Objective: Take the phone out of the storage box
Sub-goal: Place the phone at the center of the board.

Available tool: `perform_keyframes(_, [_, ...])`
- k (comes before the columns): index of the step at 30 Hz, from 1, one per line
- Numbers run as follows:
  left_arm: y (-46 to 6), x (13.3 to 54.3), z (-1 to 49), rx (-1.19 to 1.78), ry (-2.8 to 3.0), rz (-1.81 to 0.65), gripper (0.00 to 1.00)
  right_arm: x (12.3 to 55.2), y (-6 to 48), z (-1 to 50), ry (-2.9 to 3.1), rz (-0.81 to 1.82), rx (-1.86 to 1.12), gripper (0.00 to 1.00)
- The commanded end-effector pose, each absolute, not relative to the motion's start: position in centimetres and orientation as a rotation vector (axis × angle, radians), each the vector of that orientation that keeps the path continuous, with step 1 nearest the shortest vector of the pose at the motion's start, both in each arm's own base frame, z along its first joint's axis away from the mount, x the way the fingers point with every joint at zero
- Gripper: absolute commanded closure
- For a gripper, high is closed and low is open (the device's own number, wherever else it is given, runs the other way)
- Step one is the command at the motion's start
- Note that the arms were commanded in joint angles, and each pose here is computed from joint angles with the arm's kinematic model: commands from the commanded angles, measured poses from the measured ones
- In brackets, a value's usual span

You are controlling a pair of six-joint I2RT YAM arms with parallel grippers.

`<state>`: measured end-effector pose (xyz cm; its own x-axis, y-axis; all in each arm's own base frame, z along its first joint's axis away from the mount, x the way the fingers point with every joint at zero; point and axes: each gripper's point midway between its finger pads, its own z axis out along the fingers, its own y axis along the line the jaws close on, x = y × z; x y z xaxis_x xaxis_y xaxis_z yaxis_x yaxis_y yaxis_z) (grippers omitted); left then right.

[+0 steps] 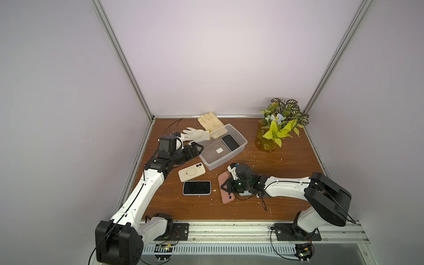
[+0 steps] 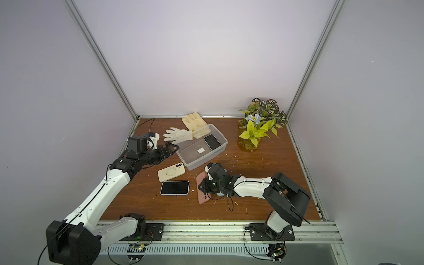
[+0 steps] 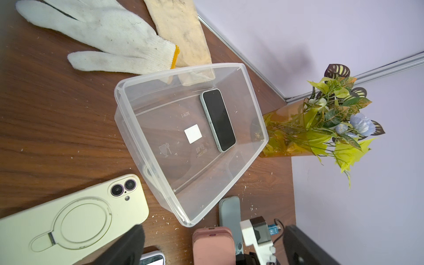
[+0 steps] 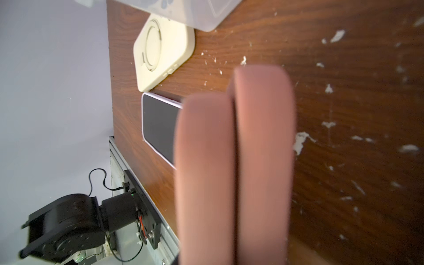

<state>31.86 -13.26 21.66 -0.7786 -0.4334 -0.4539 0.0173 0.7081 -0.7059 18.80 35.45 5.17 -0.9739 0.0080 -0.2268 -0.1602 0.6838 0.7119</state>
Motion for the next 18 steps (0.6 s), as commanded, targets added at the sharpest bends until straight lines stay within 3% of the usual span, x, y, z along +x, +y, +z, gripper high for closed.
perform_keyframes(1, [-13.8, 31.5, 21.5, -0.3, 2.316, -0.981, 0.03, 20.7, 38.6, 9.5, 2.515, 1.315, -0.132, 0.73])
perform_keyframes(5, [-13.9, 31.9, 21.6, -0.302, 2.316, -0.987, 0.03, 20.7, 37.6, 9.4, 2.581, 1.189, -0.163, 0.45])
perform_keyframes(8, [-14.5, 32.4, 21.7, -0.288, 2.319, -1.012, 0.02, 20.6, 35.6, 9.9, 2.63, 1.019, -0.194, 0.3])
perform_keyframes(18, [-17.8, 35.3, 22.7, -0.232, 2.318, -1.065, 0.03, 21.3, 30.5, 14.7, 2.631, 0.701, -0.226, 0.26])
